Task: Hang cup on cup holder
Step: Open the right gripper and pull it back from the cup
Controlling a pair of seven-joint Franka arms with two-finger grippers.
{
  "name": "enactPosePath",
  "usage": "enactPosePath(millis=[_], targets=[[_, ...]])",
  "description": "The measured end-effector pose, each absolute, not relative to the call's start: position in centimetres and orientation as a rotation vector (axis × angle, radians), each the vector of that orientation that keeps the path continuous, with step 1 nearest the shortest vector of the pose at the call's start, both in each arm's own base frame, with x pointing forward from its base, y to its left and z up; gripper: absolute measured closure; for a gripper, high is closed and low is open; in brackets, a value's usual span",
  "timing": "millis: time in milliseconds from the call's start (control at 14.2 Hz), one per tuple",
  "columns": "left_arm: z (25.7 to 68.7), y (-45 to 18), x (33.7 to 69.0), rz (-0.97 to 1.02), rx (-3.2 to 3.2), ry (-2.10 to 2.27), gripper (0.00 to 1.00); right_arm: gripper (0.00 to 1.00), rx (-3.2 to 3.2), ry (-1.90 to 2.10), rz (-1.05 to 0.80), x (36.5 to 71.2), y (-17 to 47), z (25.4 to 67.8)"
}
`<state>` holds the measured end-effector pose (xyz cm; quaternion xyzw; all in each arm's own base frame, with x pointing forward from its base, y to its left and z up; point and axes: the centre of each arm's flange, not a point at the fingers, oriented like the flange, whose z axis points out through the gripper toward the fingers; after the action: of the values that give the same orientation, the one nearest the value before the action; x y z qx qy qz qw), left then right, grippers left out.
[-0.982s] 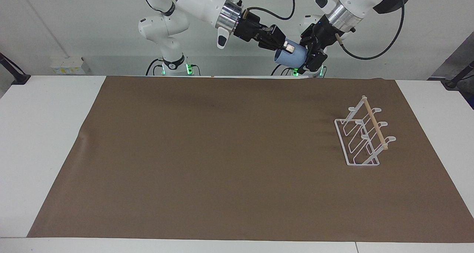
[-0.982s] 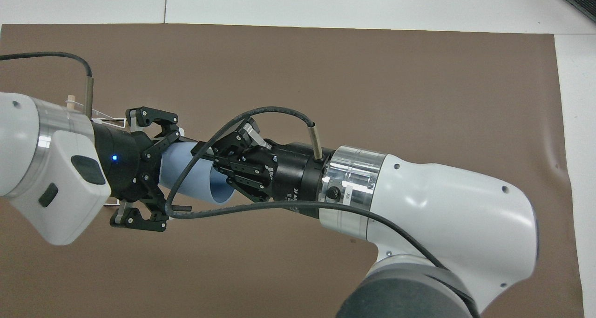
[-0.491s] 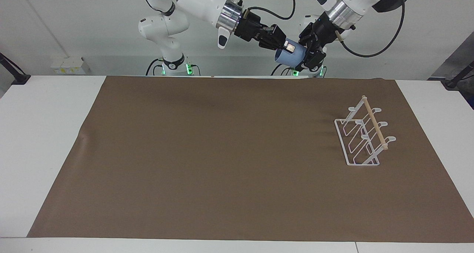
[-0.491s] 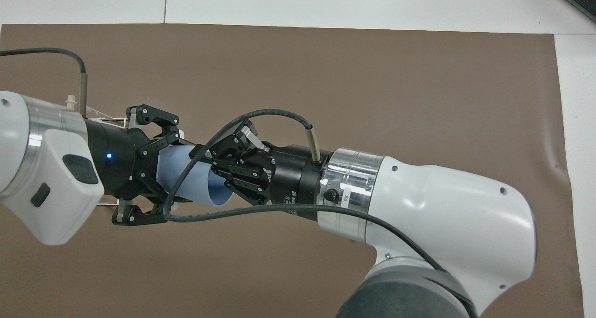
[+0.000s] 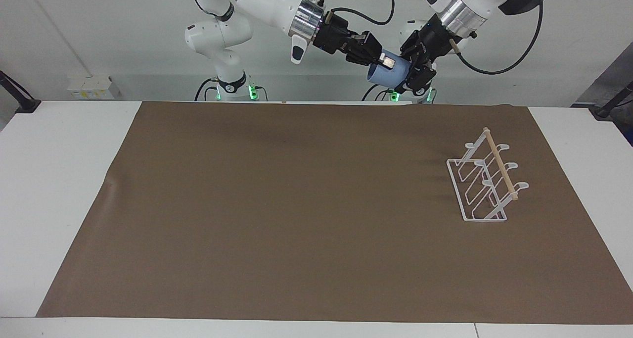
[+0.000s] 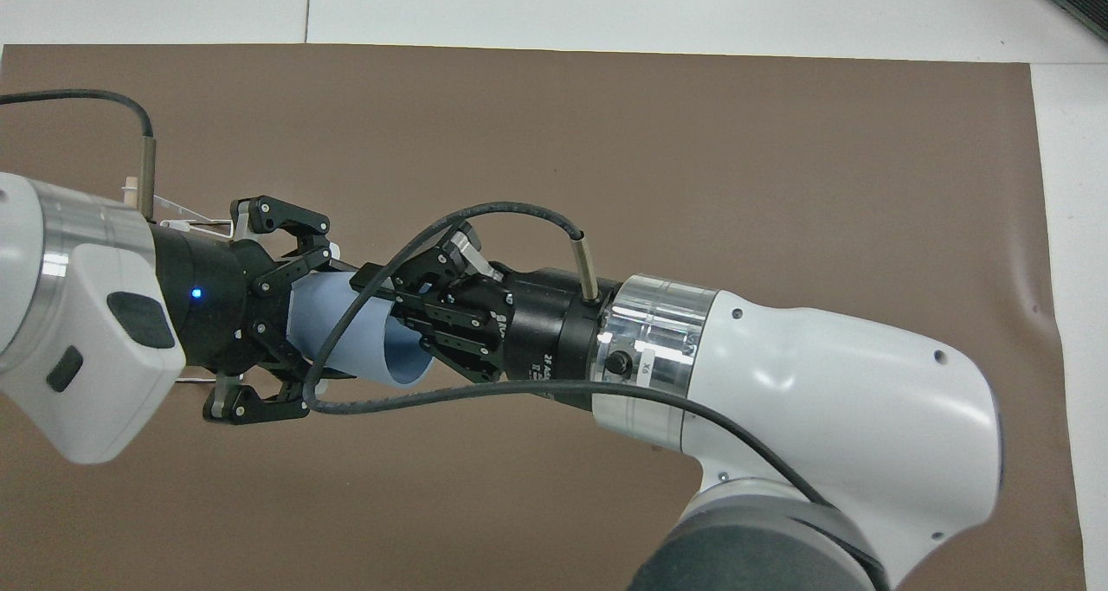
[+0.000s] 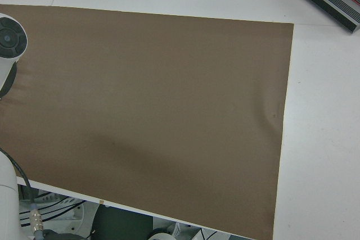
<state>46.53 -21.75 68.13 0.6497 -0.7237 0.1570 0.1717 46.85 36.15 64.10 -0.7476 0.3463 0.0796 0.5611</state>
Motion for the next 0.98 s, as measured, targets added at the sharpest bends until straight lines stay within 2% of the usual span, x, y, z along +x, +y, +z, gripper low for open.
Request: enactPosePath(millis=[351,421,702,982], targets=[[68.7,-21.3,46.2,0.454,1.855,-2.063,0.24,0.25,-1.76,0.819,0.186,47.0,36.0,64.0],[68.6,-21.0,46.3,0.442,1.873,-2.079,0.24,0.18,-1.76,0.819,0.185,47.0,36.0,64.0],[67.9,-19.4,47.2,0.359,1.999,-2.202,0.24,0.21,-1.833,0.731,0.098,47.1,35.9,63.9],[65.7,-17.7,48.2,0.251,2.145,-2.307,0.24,0.23,-2.177,0.363,-0.131,48.0,34.6,62.7]])
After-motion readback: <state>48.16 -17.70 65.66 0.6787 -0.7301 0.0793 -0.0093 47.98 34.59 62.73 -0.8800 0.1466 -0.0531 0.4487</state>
